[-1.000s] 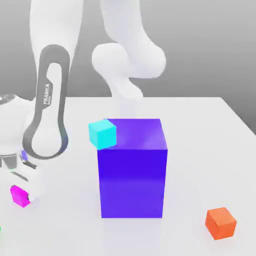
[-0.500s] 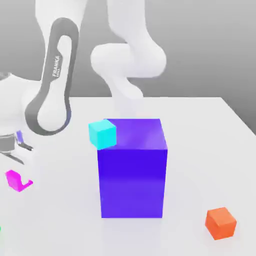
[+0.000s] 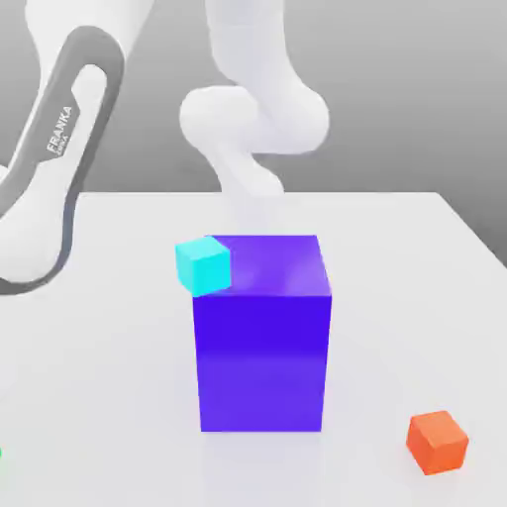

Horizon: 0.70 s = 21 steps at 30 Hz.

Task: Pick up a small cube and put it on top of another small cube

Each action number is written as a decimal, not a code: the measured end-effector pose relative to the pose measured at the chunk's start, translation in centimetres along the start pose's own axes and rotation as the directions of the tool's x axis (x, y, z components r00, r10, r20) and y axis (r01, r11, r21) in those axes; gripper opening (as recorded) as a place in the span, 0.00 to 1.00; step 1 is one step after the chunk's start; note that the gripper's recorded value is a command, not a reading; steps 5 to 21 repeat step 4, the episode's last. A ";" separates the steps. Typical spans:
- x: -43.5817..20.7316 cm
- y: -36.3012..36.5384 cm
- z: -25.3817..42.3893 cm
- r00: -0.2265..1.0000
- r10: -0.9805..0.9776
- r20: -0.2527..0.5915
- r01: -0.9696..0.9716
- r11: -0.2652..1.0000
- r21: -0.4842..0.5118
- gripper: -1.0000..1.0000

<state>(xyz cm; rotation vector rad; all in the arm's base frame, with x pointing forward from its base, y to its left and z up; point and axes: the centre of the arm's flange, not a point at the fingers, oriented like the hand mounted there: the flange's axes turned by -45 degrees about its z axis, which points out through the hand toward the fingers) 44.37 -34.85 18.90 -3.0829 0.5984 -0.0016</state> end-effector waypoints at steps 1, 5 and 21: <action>0.0 0.0 0.0 1.000 0.000 0.000 0.000 1.000 0.000 1.00; 0.0 0.0 0.0 1.000 0.000 0.000 0.000 1.000 0.000 1.00; 0.0 0.0 0.0 1.000 0.000 0.000 0.000 1.000 0.000 1.00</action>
